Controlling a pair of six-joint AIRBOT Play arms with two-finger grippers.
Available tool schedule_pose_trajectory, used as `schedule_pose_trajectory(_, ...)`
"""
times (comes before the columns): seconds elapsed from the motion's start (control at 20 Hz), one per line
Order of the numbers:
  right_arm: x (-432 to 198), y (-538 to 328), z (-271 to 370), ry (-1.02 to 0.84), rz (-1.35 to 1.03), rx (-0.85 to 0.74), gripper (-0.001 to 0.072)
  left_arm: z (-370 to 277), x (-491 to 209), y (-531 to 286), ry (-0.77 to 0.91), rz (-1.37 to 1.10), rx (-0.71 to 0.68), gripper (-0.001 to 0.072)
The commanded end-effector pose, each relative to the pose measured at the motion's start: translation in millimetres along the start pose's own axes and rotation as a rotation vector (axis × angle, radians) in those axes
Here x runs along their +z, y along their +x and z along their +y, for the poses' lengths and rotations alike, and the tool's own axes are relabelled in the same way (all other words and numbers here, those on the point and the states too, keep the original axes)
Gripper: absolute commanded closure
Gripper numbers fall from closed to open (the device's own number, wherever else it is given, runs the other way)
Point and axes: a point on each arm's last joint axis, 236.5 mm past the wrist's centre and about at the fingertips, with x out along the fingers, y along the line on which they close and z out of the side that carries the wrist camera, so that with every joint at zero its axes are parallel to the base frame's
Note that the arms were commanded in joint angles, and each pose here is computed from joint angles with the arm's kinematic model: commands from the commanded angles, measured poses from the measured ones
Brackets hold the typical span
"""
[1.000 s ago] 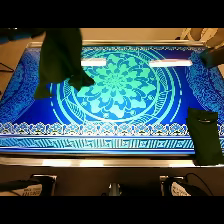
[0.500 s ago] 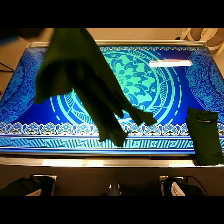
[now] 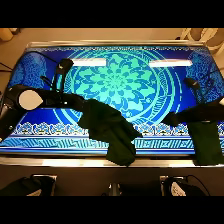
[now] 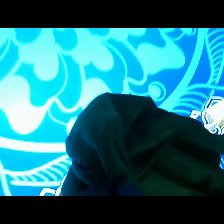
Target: Fold the shirts.
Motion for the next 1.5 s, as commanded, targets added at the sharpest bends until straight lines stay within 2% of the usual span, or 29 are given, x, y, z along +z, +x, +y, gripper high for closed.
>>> schedule_pose_trajectory(0.0, -51.8, 87.7, 10.8, 0.221, -0.002, 0.169, 0.0043, 7.6, -26.8, 14.4, -0.020, 0.069, 0.013, 0.0683)
schedule_pose_trajectory(0.2, -61.8, 124.2, 11.1, 0.353, -0.060, 0.206, 0.0044, 6.5, -25.7, 11.7, -0.019, 0.062, 0.011, 0.0683)
schedule_pose_trajectory(0.55, -25.9, 164.8, 33.0, 0.249, -0.142, 0.156, 0.0044, 4.3, -23.8, 7.1, -0.016, 0.050, 0.007, 0.0683)
schedule_pose_trajectory(0.75, -15.4, 163.4, 21.3, 0.287, -0.185, 0.116, 0.0047, 3.5, -22.4, 4.4, -0.014, 0.042, 0.005, 0.0683)
schedule_pose_trajectory(0.8, -15.4, 163.4, 21.3, 0.291, -0.185, 0.116, 0.0092, 3.7, -22.3, 4.4, -0.015, 0.041, 0.006, 0.0683)
schedule_pose_trajectory(0.85, -14.8, 163.3, 20.4, 0.292, -0.188, 0.113, 0.0233, 3.5, -21.1, 4.4, -0.014, 0.036, 0.005, 0.0683)
schedule_pose_trajectory(0.9, -13.4, 163.2, 18.4, 0.299, -0.195, 0.106, 0.0263, 3.5, -19.7, 4.5, -0.015, 0.030, 0.005, 0.0683)
schedule_pose_trajectory(0.95, -12.9, 163.2, 17.5, 0.310, -0.197, 0.104, 0.0322, 3.4, -18.2, 4.5, -0.015, 0.024, 0.005, 0.0683)
schedule_pose_trajectory(1.0, -13.2, 163.1, 18.3, 0.318, -0.195, 0.108, 0.0481, 3.6, -17.1, 4.5, -0.015, 0.019, 0.005, 0.0683)
schedule_pose_trajectory(1.05, -15.0, 163.0, 21.2, 0.316, -0.185, 0.118, 0.0458, 3.4, -17.0, 4.5, -0.014, 0.019, 0.005, 0.0683)
schedule_pose_trajectory(1.1, -16.5, 162.3, 24.2, 0.302, -0.173, 0.128, 0.0306, 3.4, -17.1, 4.4, -0.014, 0.019, 0.005, 0.0683)
schedule_pose_trajectory(1.15, -17.1, 160.0, 28.4, 0.272, -0.153, 0.138, 0.0113, 3.4, -16.8, 3.7, -0.013, 0.017, 0.005, 0.0683)
schedule_pose_trajectory(1.25, -16.2, 150.9, 27.0, 0.161, -0.096, 0.107, 0.0084, 2.6, -15.6, 0.7, -0.008, 0.009, 0.004, 0.0683)
schedule_pose_trajectory(1.3, -15.4, 145.5, 21.4, 0.141, -0.068, 0.073, 0.0078, 2.3, -15.1, -0.5, -0.007, 0.006, 0.003, 0.0683)
schedule_pose_trajectory(1.35, -15.0, 140.1, 14.8, 0.128, -0.041, 0.035, 0.0032, 1.9, -14.5, -1.8, -0.007, 0.002, 0.003, 0.0683)
schedule_pose_trajectory(1.45, -21.5, 136.3, 7.2, 0.123, 0.005, -0.004, 0.0025, 1.6, -14.2, -3.1, -0.006, -0.001, 0.002, 0.0683)
